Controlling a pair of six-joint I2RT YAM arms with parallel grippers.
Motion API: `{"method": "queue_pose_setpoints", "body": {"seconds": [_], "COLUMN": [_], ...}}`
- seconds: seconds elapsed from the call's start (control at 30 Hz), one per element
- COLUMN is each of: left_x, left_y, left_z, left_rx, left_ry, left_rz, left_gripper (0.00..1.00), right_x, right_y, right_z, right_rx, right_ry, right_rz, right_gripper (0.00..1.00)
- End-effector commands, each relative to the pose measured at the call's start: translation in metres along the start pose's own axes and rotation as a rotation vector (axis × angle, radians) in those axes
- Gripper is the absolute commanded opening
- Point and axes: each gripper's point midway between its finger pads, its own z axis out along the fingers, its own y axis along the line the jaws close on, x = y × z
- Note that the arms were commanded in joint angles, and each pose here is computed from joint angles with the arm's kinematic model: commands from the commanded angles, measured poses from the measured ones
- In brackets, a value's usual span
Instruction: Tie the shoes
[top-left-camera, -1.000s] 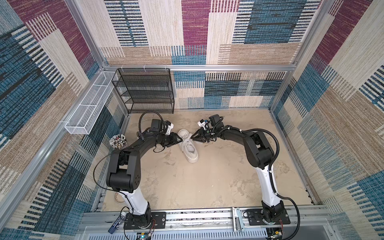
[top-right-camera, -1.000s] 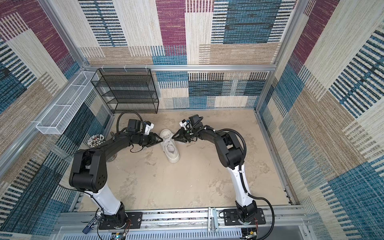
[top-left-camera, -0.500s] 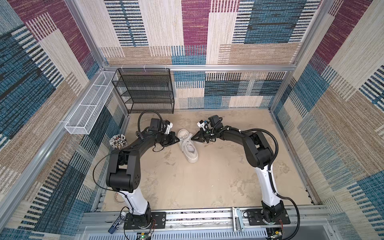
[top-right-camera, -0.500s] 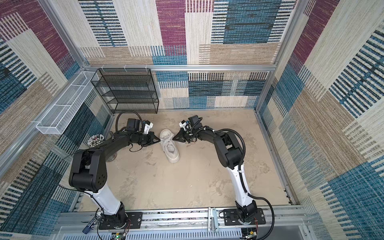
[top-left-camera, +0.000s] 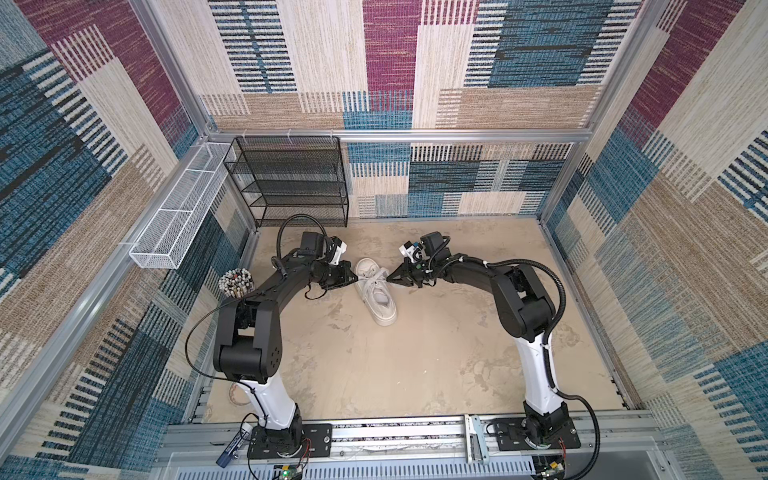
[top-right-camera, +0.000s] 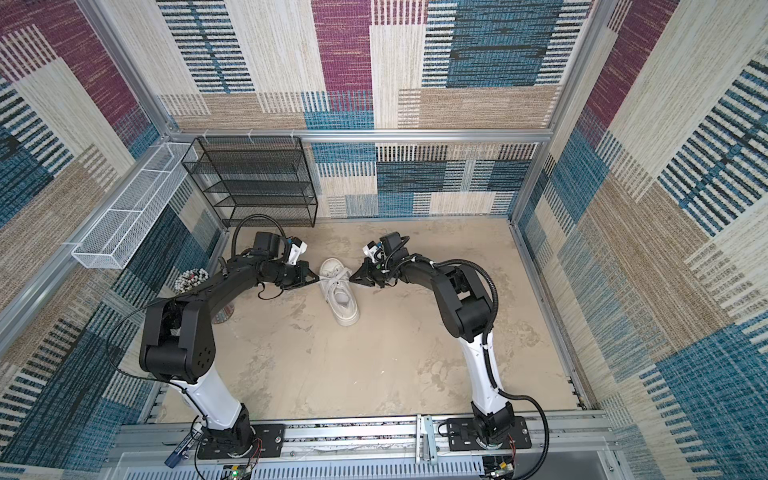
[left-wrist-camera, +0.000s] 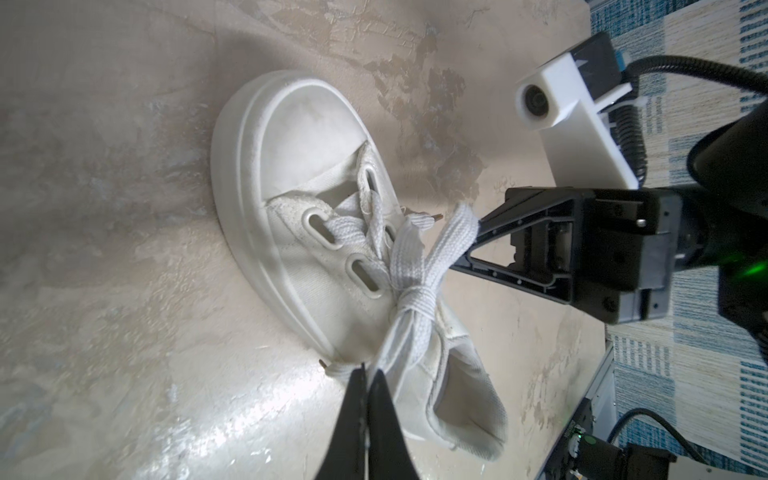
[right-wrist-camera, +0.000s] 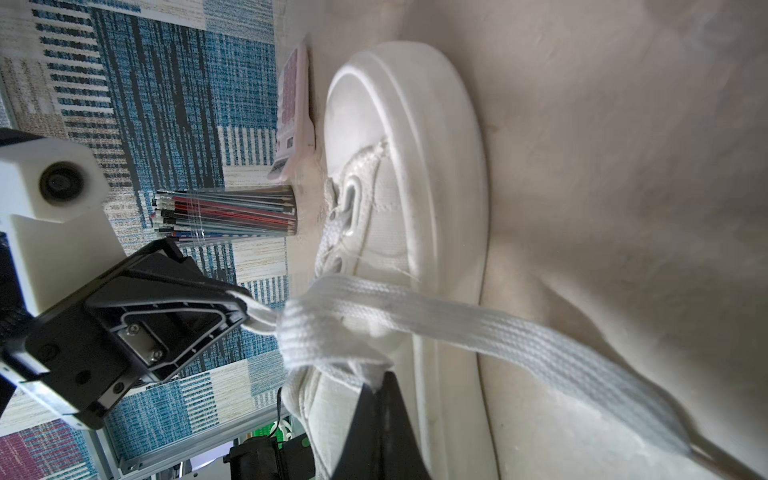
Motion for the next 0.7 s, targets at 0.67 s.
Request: {"method": "queue_pose_setpoints", "body": {"seconds": [0.67], "left_x": [-0.0033], "left_y": [0.0075], "left_z": [-0.0065], "left_rx": [-0.06], "left_ry": [-0.005], "left_rz": [0.047], "left_gripper": [0.0], "right_x": [-0.0113], "right_y": [0.0013], "right_z": [-0.0118], "right_rx": [0.012], "right_ry": [-0.064], "right_rz": [-0.008], "right_gripper": [0.0]}}
